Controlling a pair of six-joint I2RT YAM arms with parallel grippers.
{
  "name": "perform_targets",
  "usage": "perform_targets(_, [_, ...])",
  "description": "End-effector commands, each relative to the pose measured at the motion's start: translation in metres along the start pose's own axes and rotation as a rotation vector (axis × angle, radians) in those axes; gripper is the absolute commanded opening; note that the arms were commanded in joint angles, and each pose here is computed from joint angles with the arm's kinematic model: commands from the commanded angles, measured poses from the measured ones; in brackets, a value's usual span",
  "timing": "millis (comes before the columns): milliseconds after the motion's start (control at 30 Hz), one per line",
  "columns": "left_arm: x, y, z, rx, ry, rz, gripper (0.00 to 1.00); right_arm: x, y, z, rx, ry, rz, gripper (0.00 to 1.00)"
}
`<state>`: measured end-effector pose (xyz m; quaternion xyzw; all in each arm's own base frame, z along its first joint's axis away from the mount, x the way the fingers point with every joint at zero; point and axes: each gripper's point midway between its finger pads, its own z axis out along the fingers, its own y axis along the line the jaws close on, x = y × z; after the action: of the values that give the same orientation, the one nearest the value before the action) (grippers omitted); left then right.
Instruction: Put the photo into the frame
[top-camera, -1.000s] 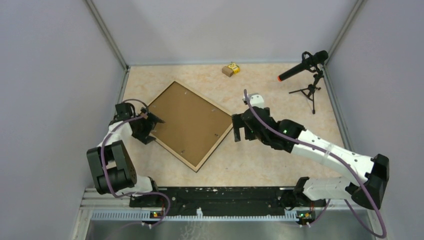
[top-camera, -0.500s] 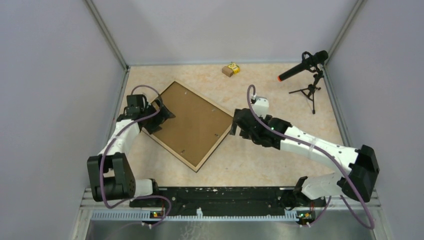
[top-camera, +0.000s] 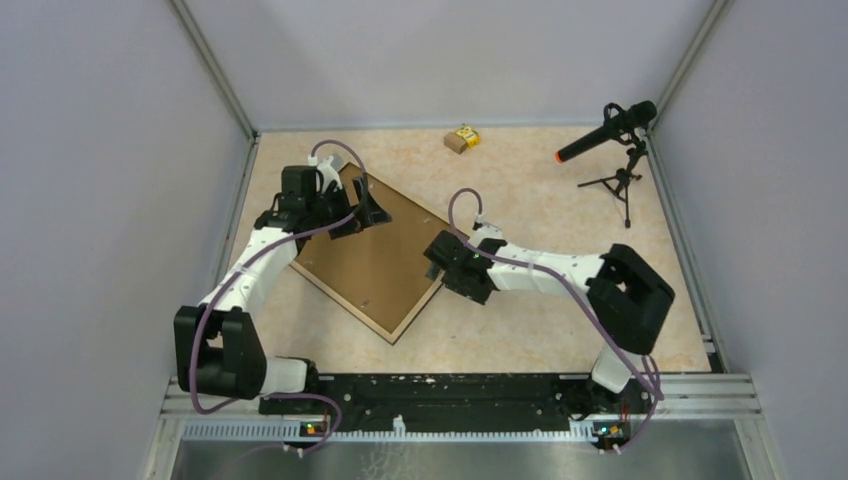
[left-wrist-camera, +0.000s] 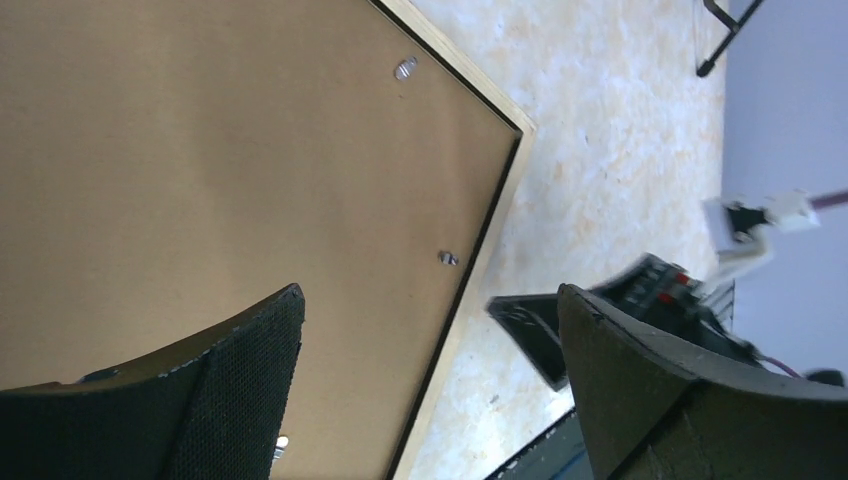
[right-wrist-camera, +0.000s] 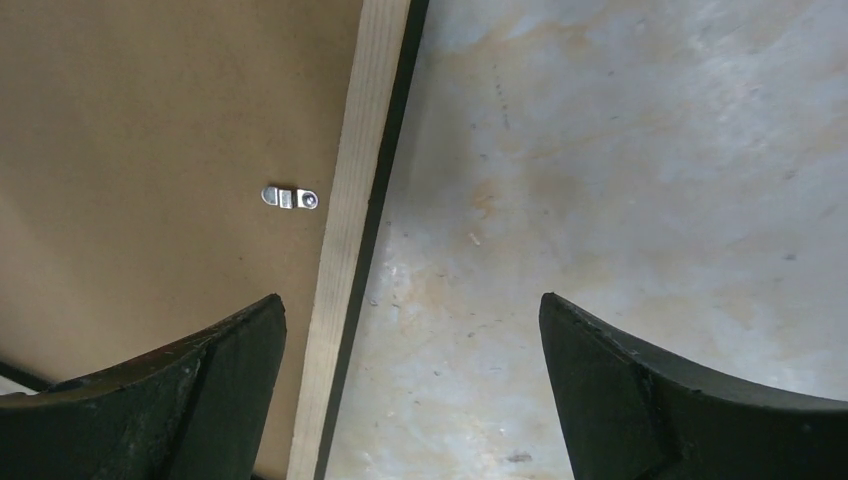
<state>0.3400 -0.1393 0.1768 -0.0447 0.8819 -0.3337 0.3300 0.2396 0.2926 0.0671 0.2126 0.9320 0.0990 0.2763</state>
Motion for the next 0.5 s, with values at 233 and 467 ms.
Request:
perform_targets(233, [0.01,-0.014,0.001,0.112,0.032,0.034,0.98,0.036,0.049,0.03,-0.019,0.105,0.034,0.74])
perform_targets(467, [0.011,-0.008,0.003,0.119,0.027,0.004,0.98,0.039,0.03,0.043,0.063,0.081,0.06,0.47])
